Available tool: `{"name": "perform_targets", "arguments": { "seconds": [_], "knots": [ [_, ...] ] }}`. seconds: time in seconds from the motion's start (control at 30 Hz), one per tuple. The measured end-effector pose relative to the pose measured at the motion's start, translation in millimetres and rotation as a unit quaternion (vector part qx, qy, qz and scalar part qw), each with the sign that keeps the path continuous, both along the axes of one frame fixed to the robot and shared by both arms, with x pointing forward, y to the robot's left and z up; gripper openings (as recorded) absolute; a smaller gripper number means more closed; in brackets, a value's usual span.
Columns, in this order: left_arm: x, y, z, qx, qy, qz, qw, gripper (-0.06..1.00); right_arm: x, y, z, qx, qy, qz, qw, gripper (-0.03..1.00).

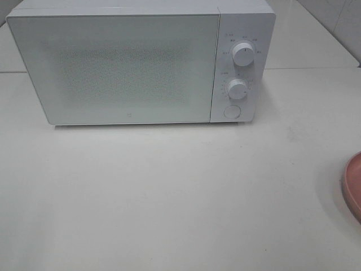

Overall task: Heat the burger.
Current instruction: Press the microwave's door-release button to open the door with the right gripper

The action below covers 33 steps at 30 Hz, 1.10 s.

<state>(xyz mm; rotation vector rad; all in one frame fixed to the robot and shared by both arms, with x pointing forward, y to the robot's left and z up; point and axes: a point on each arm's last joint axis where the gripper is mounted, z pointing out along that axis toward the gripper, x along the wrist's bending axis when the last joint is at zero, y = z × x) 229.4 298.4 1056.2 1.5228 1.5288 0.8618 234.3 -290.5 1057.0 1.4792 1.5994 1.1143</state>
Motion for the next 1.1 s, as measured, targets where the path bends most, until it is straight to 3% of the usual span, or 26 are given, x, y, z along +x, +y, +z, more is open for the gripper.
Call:
{"name": "perform_targets", "arguments": {
  "seconds": [0.73, 1.1],
  "knots": [
    [0.0, 0.0, 0.0, 0.0, 0.0, 0.0, 1.0, 0.99, -1.2, -0.2, 8.0, 0.0, -0.01, -0.001, 1.0, 0.76],
    [0.0, 0.0, 0.0, 0.0, 0.0, 0.0, 1.0, 0.99, 29.0, 0.7, 20.0, 0.003, 0.0, -0.006, 1.0, 0.76]
  ]
}}
